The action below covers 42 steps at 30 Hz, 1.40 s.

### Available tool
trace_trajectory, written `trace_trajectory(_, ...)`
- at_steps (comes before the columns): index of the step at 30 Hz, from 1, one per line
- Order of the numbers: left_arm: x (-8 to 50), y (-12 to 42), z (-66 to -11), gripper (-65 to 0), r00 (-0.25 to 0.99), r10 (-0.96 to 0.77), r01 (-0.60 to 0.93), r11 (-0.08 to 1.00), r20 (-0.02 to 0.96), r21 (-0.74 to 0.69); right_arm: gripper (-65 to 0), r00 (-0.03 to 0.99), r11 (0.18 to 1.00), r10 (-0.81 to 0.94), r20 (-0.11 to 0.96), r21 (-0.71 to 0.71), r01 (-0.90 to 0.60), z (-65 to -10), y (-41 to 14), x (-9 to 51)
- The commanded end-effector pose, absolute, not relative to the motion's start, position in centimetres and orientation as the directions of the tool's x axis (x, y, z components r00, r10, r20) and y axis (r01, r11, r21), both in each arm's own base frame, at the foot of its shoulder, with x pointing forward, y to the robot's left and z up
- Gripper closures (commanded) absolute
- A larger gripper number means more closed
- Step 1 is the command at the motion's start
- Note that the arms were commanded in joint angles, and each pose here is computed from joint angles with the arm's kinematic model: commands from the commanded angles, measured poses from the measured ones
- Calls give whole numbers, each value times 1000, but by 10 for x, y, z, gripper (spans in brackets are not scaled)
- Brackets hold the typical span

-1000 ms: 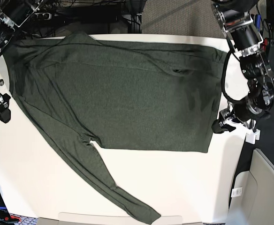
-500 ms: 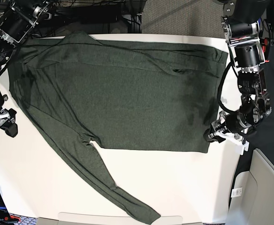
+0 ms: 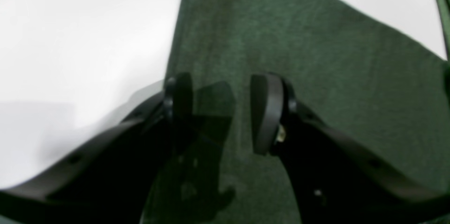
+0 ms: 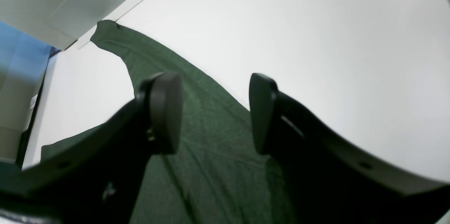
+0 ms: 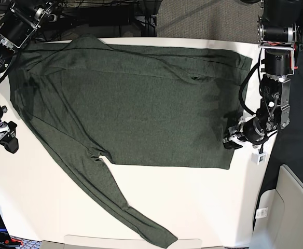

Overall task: Fold the T-shirt properly
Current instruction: 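Release the shirt and swing both grippers out to its side edges, then lower both grippers onto the shirt's side edges and pinch the fabric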

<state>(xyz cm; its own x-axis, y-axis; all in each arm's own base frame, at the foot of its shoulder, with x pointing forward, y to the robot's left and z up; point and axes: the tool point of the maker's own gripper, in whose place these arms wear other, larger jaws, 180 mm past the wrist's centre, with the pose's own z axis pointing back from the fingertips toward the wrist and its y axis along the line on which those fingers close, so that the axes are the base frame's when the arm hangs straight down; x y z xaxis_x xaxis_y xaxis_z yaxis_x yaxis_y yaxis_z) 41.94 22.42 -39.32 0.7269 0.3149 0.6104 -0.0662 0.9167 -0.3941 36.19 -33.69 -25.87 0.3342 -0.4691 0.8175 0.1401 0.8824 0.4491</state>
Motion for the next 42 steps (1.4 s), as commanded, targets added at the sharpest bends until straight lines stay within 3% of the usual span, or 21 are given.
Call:
trace_trajectory(1, 439, 234, -367, -269, 671, 311, -43, 923, 674, -383, -315, 279, 895, -445, 851, 433, 108, -234, -343, 368)
trace_trajectory(12, 435, 257, -388, -269, 648, 357, -119, 920, 673, -373, -315, 285, 891, -452, 845, 441, 107, -238, -339, 368)
trace_trajectory(22, 429, 227, -396, -269, 704, 346, -87, 909, 621, -408, -315, 283, 885, -464, 839, 454, 105, -241, -335, 369)
trace_trajectory(28, 426, 216, -389, -261, 698, 320, -45, 912, 640, -407, -315, 288, 882, -468, 835, 462, 94, -243, -328, 372)
trace_trajectory(36, 423, 218, -393, -28, 704, 322, -52, 913, 634, -405, -315, 290, 875, -480, 828, 475, 93, -246, -323, 372)
trace_trajectory(42, 424, 222, -390, -7, 697, 324, -56, 914, 640, -402, -315, 290, 875, -480, 828, 475, 93, -246, -323, 372)
